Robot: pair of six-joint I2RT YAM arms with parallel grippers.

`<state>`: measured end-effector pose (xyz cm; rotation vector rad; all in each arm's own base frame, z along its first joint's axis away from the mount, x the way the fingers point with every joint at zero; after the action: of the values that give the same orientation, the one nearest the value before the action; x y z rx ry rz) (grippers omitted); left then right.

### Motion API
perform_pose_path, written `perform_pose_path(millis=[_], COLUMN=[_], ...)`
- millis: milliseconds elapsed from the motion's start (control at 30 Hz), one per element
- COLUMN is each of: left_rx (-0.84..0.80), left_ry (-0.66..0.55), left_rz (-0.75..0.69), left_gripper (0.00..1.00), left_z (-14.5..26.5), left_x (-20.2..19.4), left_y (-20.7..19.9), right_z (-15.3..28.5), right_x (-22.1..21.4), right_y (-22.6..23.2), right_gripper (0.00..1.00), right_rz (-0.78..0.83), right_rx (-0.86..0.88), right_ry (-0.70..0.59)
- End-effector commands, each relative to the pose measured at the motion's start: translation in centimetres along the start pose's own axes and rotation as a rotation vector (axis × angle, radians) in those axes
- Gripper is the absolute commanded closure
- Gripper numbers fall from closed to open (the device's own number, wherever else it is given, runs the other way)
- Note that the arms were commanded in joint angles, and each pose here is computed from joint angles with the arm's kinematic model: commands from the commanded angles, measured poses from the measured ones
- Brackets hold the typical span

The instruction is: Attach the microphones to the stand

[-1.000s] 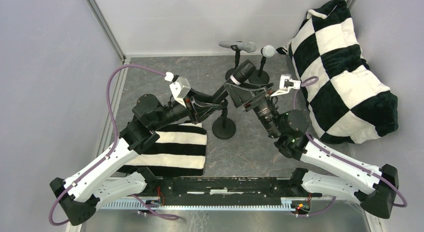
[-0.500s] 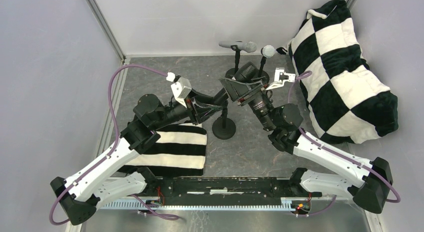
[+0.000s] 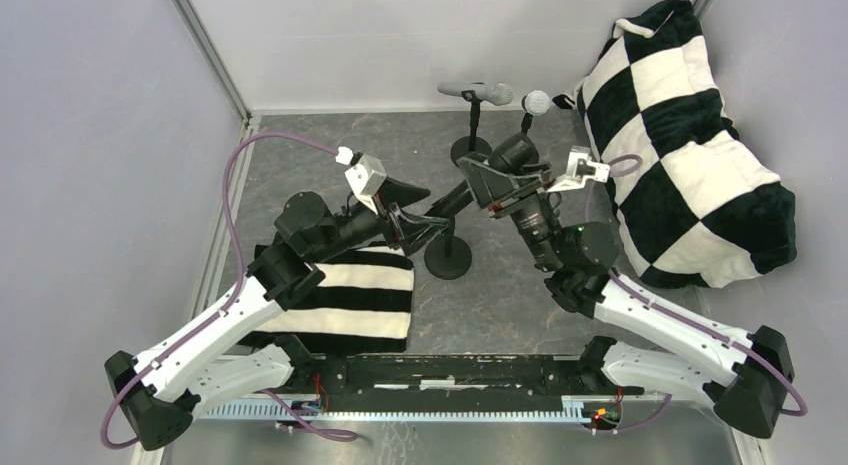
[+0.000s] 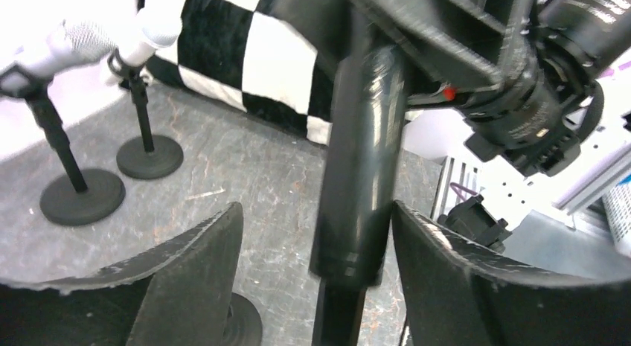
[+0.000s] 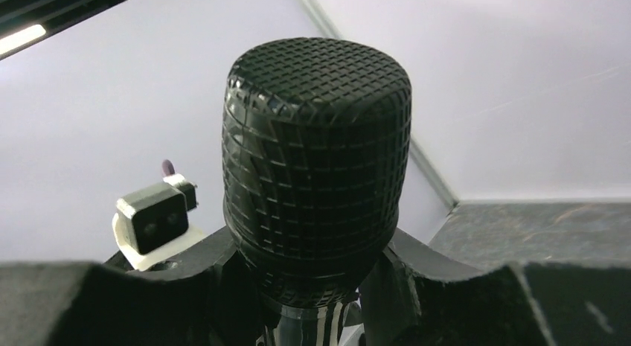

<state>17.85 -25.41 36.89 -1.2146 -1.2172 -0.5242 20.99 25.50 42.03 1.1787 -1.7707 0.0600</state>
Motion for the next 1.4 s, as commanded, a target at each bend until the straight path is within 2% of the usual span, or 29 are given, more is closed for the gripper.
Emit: perform_pose_path(millis=[0, 33, 67, 267, 400, 667, 933, 1100, 1300, 1367], left_rx=[0.114, 0.143, 0.180, 0.369, 0.427, 0.468, 0.511, 0.494, 0.474, 0.468], left_ry=[-0.076, -0.087, -0.099, -0.211, -0.262, -0.331, -0.325, -0.313, -0.276, -0.264], left_rz=[0.097, 0.118, 0.147, 0.349, 0.452, 0.543, 0.572, 0.579, 0.579, 0.579], left_gripper=[0.09, 0.03, 0.01, 0.00, 0.00, 0.00, 0.01, 0.13, 0.38, 0.43], left_z=[0.0, 0.0, 0.1, 0.5, 0.3, -1.5, -3.7, -4.7, -6.0, -6.3], left_x=[0.1, -0.1, -0.4, -2.6, -4.3, -5.9, -7.0, -7.3, -7.7, -7.9], left_y=[1.7, 2.1, 2.7, 6.3, 7.9, 10.1, 11.3, 11.3, 11.4, 11.4], right_z=[1.3, 1.7, 2.2, 5.6, 7.7, 10.2, 11.0, 11.1, 11.1, 11.2], right_x=[4.7, 4.9, 5.0, 6.2, 6.7, 6.7, 7.2, 7.3, 7.2, 7.3], right_y=[-0.8, -1.4, -2.0, -5.6, -7.2, -8.6, -8.9, -8.9, -9.0, -9.0], right_gripper=[1.00, 1.00, 1.00, 1.00, 1.00, 1.00, 1.00, 1.00, 1.00, 1.00], right_rz=[0.152, 0.198, 0.241, 0.488, 0.568, 0.599, 0.610, 0.620, 0.620, 0.620], right_rx=[-0.066, -0.098, -0.134, -0.327, -0.410, -0.485, -0.505, -0.510, -0.510, -0.512], right_ry=[-0.153, -0.145, -0.132, -0.071, -0.051, -0.013, -0.011, -0.008, -0.004, -0.005])
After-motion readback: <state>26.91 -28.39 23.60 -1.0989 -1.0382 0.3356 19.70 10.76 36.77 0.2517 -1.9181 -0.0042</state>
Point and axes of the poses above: each gripper's point midway between its finger pads, its own z axis back along the fingers, its own y axis along the line the jaws close on, x = y × z, the point moved 4 cm from there along z, back along the fingers, and after that the axes turned 15 degrees about z, right-handed, at the moved point
